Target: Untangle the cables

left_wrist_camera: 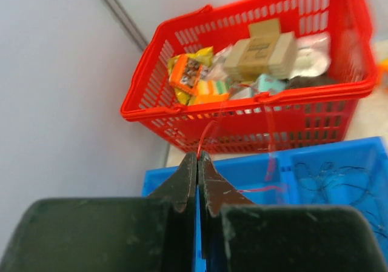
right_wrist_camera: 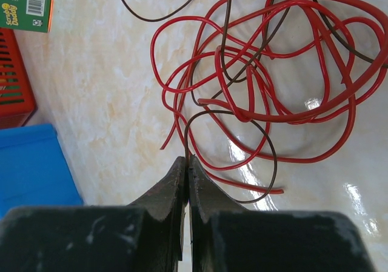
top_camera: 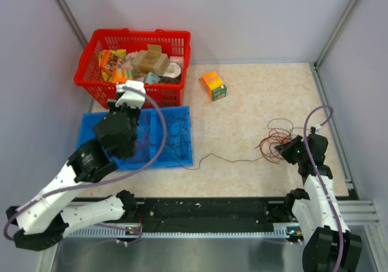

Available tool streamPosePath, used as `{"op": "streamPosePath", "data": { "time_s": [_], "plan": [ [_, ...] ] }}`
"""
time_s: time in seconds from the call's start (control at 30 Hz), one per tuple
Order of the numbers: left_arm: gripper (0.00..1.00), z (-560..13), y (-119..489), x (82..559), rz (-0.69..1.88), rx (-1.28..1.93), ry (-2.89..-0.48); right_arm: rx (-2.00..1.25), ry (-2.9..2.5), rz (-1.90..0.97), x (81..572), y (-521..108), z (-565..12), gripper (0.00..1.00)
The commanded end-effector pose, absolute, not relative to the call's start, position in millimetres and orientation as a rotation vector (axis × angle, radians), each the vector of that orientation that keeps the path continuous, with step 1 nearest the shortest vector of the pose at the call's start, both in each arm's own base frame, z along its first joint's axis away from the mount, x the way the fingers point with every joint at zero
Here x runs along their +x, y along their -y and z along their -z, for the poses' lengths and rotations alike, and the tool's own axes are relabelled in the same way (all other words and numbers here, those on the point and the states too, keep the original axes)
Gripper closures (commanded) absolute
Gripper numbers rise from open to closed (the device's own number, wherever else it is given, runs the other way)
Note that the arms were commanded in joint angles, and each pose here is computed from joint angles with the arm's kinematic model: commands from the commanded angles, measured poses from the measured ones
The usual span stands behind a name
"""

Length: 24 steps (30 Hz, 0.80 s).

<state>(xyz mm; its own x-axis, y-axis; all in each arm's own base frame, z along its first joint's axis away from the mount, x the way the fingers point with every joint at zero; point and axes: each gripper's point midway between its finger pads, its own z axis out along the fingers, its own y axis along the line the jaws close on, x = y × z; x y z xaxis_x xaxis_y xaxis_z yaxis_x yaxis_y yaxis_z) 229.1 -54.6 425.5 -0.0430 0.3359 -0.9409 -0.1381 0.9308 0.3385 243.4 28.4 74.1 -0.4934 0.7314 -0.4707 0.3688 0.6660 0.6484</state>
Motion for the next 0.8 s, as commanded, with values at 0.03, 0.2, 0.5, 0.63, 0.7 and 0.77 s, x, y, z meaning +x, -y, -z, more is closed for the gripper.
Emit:
{"op": "streamPosePath", "data": {
  "time_s": [0.03, 0.2, 0.5, 0.63, 0.7, 0.77],
  "plan": [
    [1.00, -373, 49, 270, -0.225, 0.046, -1.750, 0.794, -2.099, -0.607, 246, -26, -76, 1.00],
    [1.00, -371, 2, 266, -0.285, -0.274, -1.746, 0.773, -2.050, -0.651, 251, -30, -107, 1.00],
    [1.00, -444, -58, 191, -0.163, -0.542, -1.422, 0.654, -1.796, -0.659, 267, -25, -267, 1.00],
    [1.00, -473, -85, 152, -0.185, -0.592, -1.278, 0.677, -1.724, -0.461, 265, 5, -318, 1.00],
    [1.00, -481, -97, 139, -0.224, -0.611, -1.241, 0.703, -1.687, -0.344, 264, 24, -338, 1.00],
    [1.00, -482, -109, 125, -0.235, -0.664, -1.208, 0.731, -1.647, -0.278, 261, 38, -357, 1.00]
  ]
}}
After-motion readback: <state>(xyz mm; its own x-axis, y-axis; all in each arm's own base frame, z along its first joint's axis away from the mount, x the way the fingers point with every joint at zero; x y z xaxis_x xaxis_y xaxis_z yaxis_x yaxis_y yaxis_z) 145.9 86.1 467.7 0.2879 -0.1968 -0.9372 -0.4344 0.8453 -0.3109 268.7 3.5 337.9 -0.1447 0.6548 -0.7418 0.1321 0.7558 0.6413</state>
